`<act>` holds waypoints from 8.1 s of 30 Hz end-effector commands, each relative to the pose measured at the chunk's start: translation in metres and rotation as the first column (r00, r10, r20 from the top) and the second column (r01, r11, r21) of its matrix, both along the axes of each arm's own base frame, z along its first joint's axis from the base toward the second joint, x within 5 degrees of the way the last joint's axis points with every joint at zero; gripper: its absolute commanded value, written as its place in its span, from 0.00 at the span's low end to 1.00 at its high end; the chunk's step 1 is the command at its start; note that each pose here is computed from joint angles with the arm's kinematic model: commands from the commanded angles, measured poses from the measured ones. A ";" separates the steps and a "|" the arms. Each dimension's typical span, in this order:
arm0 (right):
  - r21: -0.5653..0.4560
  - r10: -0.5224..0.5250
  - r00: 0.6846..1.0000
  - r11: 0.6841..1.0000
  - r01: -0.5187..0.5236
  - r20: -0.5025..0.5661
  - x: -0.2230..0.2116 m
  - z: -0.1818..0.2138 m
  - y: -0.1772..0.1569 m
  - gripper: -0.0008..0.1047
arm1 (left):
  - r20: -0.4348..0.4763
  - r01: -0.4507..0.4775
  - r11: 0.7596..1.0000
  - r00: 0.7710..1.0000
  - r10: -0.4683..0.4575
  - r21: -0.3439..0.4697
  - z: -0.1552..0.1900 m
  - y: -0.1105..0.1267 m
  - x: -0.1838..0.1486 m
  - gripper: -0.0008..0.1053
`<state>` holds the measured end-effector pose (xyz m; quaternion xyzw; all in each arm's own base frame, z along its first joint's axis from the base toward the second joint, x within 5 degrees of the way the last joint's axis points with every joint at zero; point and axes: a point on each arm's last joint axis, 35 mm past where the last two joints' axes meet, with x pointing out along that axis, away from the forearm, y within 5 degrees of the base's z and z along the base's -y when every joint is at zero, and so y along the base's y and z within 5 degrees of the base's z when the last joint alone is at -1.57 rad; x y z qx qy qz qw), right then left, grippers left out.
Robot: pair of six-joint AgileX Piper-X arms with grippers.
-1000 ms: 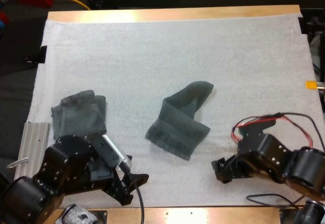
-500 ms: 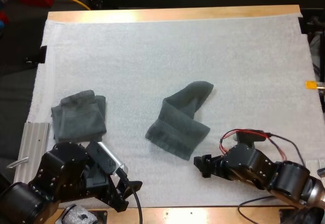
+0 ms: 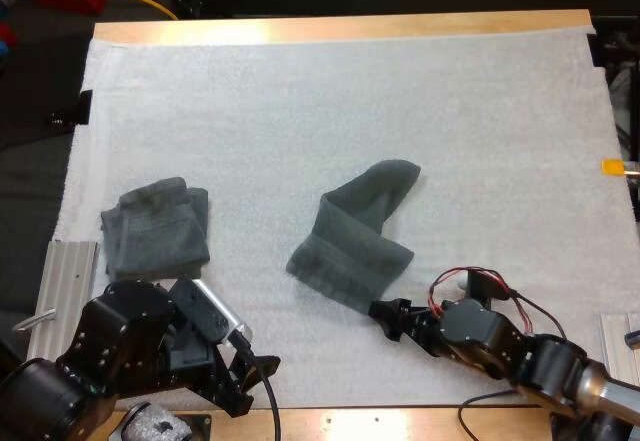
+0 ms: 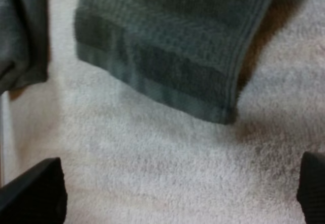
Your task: Pick towel from pile, fold and stack
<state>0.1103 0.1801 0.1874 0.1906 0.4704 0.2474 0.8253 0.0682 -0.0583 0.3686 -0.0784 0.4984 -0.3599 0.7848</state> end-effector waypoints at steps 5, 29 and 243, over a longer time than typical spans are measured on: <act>0.003 0.002 1.000 1.000 -0.002 -0.008 0.007 -0.014 0.010 0.85 | 0.002 0.001 1.000 1.000 -0.001 -0.009 0.002 0.000 -0.002 0.60; 0.071 -0.009 0.997 0.997 0.015 -0.076 0.024 -0.069 0.042 0.85 | -0.003 -0.005 1.000 1.000 0.005 -0.011 0.002 0.000 -0.002 0.60; -0.901 0.528 0.848 0.386 -0.198 0.040 0.076 0.091 0.019 0.02 | 0.069 0.080 0.993 0.995 -0.074 -0.083 0.007 -0.005 0.003 0.66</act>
